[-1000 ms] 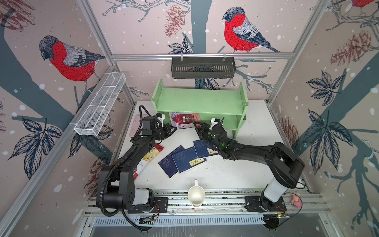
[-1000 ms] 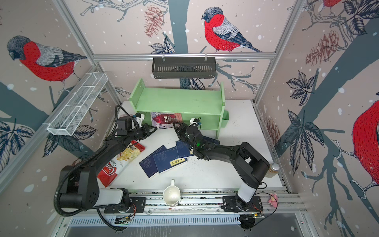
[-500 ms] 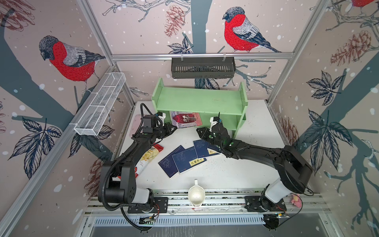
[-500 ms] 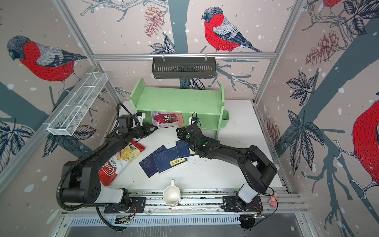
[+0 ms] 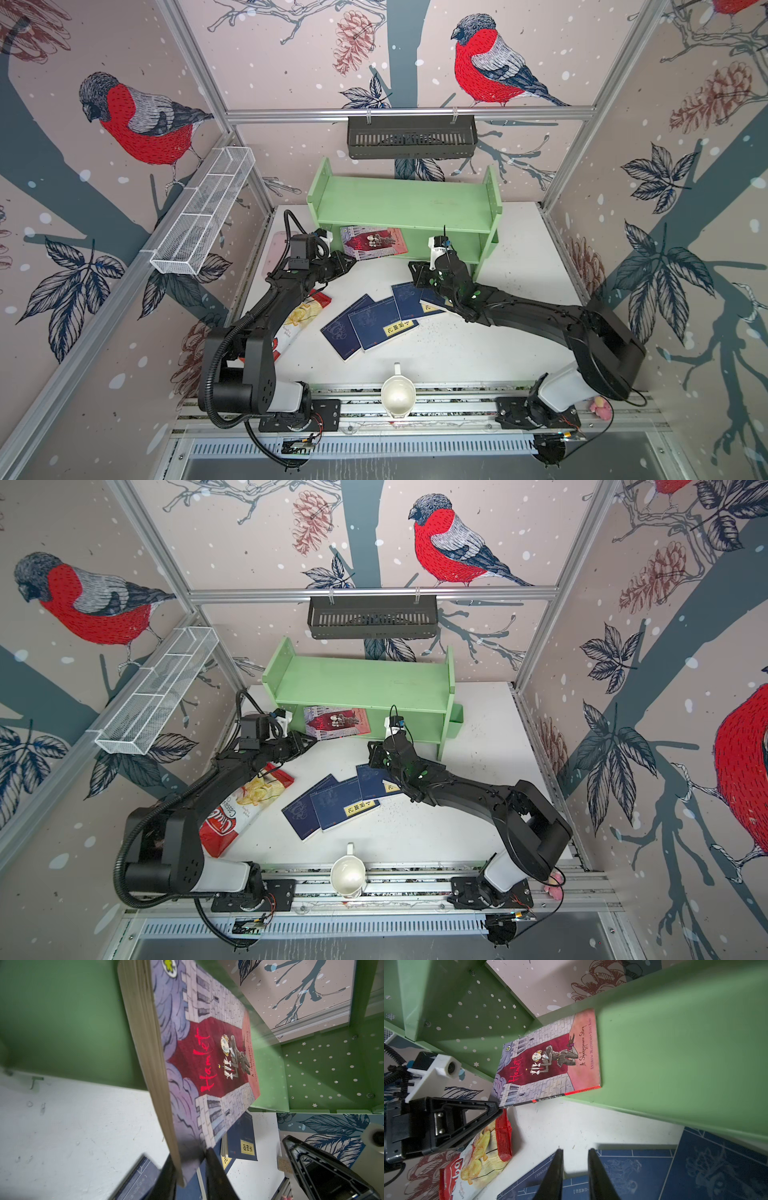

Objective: Stacking books/files
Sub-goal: Place the book at the bookshelf.

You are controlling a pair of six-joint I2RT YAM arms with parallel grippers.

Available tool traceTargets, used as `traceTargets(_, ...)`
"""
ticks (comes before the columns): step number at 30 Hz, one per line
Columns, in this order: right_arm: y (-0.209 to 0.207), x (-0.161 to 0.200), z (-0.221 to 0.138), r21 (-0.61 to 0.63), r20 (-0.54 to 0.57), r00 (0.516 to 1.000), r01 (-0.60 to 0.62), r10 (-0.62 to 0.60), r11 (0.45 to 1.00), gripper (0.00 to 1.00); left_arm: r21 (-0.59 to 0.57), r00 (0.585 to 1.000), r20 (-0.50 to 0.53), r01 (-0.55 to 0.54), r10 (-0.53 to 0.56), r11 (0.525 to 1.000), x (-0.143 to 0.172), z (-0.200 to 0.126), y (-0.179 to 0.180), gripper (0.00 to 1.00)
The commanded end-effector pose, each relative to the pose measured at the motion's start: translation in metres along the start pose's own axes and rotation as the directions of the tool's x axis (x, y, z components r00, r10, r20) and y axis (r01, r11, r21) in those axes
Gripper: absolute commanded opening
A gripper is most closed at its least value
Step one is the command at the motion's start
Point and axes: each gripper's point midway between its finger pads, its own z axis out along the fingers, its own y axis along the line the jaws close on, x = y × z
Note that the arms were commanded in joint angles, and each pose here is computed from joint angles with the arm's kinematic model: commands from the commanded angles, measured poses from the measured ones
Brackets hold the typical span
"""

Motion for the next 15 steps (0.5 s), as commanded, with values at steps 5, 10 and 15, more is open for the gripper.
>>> traceTargets(5, 0.008, -0.016, 0.002, -0.031, 0.085, 0.992, 0.101, -0.098, 0.994, 0.24, 0.0, 0.997, 0.049, -0.055, 0.055, 0.998, -0.012, -0.007, -0.007, 0.44)
traceTargets(10, 0.007, -0.015, 0.006, -0.023, 0.09, 0.985, 0.153, -0.151, 0.988, 0.23, -0.013, 0.996, 0.056, -0.064, 0.065, 0.998, -0.013, -0.008, -0.006, 0.51)
traceTargets(15, 0.002, -0.013, 0.01, -0.008, 0.088, 0.978, 0.188, -0.187, 0.982, 0.22, -0.019, 0.995, 0.071, -0.072, 0.073, 0.997, -0.015, -0.011, -0.007, 0.59)
